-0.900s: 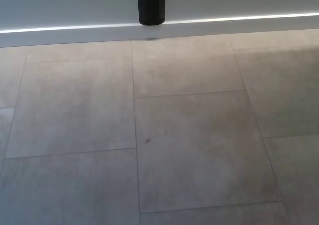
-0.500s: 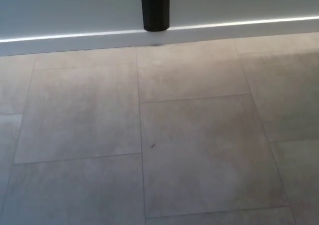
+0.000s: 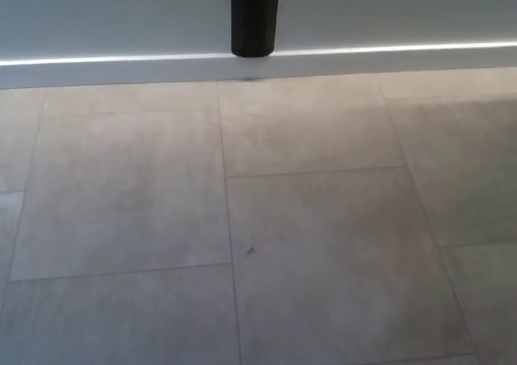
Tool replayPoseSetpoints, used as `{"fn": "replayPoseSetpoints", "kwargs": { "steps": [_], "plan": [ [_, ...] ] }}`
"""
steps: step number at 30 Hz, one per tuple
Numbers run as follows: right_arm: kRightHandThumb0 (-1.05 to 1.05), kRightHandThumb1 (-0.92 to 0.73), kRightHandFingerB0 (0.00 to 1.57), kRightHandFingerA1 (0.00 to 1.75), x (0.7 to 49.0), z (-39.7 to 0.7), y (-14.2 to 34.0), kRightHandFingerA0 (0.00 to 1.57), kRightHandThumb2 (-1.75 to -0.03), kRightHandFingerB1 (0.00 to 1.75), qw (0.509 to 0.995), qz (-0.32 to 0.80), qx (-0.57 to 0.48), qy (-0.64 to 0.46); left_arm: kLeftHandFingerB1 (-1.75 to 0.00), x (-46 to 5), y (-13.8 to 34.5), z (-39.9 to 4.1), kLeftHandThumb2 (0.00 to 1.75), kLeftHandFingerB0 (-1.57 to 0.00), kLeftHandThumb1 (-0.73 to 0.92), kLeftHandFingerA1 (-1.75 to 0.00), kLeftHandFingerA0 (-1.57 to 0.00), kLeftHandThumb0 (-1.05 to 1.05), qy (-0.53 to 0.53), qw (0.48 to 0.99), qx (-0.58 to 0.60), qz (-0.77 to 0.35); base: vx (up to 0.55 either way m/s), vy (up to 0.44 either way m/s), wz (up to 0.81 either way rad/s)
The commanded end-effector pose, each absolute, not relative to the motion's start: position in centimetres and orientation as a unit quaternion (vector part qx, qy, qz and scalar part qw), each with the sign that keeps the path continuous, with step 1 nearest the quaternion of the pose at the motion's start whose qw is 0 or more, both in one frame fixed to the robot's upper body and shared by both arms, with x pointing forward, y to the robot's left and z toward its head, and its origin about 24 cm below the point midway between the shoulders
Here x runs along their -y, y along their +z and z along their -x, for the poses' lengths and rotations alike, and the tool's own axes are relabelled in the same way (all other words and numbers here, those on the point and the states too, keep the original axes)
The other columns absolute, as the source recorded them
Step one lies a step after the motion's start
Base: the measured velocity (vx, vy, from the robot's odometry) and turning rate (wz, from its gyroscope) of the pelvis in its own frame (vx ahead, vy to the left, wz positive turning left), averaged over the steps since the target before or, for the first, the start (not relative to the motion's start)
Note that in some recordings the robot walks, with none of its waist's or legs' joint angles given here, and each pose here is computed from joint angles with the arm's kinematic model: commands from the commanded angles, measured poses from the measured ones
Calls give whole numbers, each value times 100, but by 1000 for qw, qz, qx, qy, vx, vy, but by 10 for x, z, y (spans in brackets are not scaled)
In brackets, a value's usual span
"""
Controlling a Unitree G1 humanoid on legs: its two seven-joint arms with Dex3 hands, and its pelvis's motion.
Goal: The robot walks towards an open gate button and uses its right fist to press it and open the gates
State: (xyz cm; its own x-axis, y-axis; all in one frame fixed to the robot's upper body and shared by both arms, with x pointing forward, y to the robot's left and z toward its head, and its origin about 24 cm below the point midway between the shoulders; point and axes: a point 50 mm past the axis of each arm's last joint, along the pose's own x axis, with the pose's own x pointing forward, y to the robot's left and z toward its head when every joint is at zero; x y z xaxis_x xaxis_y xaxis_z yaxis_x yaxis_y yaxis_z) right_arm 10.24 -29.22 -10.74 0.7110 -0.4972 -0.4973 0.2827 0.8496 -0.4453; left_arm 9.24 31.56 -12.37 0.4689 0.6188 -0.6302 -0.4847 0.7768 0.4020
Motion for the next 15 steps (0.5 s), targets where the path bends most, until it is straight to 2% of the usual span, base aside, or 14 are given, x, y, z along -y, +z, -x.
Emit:
{"fn": "replayPoseSetpoints", "kwargs": {
  "steps": [1, 4, 5, 6, 15],
  "plan": [
    [-1, -46, 96, 87, 300, -108, -99, 110, -110, 65, 915, 183, -280, -226, -69, -316, -120, -99, 101, -104, 56, -96, -110, -7, 333, 858, -381, -89, 208, 102, 1],
    [-3, -47, 95, 87, 300, -109, -99, 109, -108, 66, 915, 182, -280, -225, -69, -316, -121, -99, 101, -104, 56, -97, -110, -6, 333, 857, -383, -89, 206, 40, 10],
    [-5, -46, 95, 90, 300, -109, -99, 110, -112, 68, 916, 180, -278, -226, -71, -316, -121, -98, 112, -105, 51, -99, -112, -6, 333, 858, -382, -86, 186, -6, 11],
    [-5, -46, 95, 90, 300, -109, -99, 110, -112, 68, 916, 180, -278, -226, -71, -316, -121, -98, 112, -105, 51, -99, -112, -6, 333, 858, -382, -86, 256, -53, 11],
    [-3, -48, 94, 89, 301, -113, -97, 109, -112, 64, 919, 181, -268, -226, -72, -315, -120, -99, 107, -105, 52, -99, -113, -8, 330, 861, -376, -86, 310, -195, 13]
  ]
}}
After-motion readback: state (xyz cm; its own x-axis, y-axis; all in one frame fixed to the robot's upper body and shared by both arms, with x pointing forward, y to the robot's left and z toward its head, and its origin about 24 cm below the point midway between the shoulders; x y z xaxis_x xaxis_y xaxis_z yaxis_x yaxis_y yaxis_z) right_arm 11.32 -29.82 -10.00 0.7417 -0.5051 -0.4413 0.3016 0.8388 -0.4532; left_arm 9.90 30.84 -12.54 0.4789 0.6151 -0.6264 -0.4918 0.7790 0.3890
